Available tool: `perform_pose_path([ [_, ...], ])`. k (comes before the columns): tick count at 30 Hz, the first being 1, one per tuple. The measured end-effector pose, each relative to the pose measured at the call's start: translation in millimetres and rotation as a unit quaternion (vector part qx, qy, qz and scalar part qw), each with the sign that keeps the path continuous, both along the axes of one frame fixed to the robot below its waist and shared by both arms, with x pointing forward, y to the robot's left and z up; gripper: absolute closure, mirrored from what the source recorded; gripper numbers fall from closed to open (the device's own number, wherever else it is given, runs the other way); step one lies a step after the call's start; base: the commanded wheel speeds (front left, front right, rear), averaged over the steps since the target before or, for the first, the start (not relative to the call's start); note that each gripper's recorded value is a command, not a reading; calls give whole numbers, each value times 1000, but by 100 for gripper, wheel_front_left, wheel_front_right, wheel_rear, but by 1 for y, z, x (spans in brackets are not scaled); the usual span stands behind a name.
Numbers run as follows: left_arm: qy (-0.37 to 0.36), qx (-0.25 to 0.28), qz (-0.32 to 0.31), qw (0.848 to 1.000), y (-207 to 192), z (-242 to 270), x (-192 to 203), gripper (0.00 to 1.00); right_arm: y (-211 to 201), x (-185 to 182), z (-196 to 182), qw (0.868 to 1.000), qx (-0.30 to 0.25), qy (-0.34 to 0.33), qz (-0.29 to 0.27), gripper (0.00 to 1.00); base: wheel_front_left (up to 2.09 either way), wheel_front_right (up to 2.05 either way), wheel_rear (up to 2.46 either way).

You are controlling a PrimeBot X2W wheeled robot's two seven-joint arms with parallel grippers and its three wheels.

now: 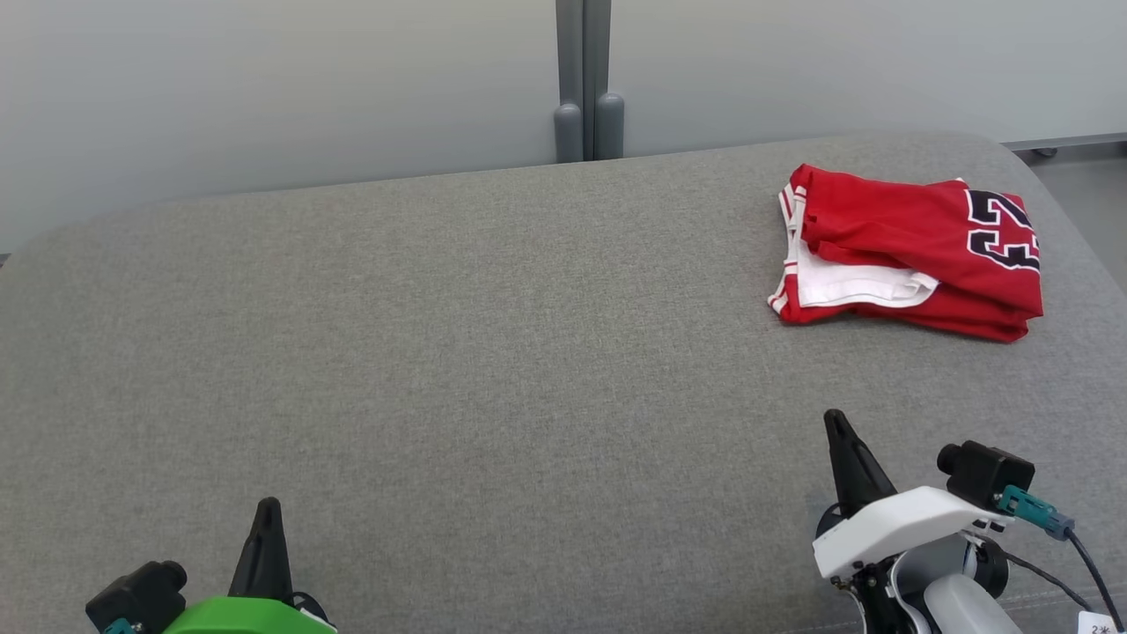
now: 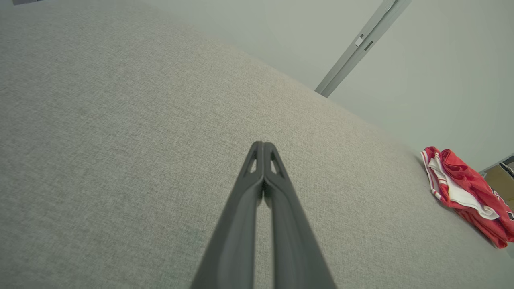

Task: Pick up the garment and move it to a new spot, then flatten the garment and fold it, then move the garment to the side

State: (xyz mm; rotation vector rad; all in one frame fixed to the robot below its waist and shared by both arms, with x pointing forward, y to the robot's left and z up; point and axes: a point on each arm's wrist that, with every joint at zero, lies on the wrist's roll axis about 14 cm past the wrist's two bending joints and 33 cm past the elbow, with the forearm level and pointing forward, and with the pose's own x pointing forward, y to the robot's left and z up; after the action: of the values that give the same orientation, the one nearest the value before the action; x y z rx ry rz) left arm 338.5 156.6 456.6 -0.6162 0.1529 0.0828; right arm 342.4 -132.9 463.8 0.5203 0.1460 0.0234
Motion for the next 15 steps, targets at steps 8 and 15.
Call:
perform_pose_path([
  [8,11,-51,2,999,1,-4,0,100,-8,2,-3,998,51,17,-15,100,0,0,0],
  [15,11,-91,10,996,4,-1,5,100,-15,4,-5,995,97,25,-27,100,0,0,0],
])
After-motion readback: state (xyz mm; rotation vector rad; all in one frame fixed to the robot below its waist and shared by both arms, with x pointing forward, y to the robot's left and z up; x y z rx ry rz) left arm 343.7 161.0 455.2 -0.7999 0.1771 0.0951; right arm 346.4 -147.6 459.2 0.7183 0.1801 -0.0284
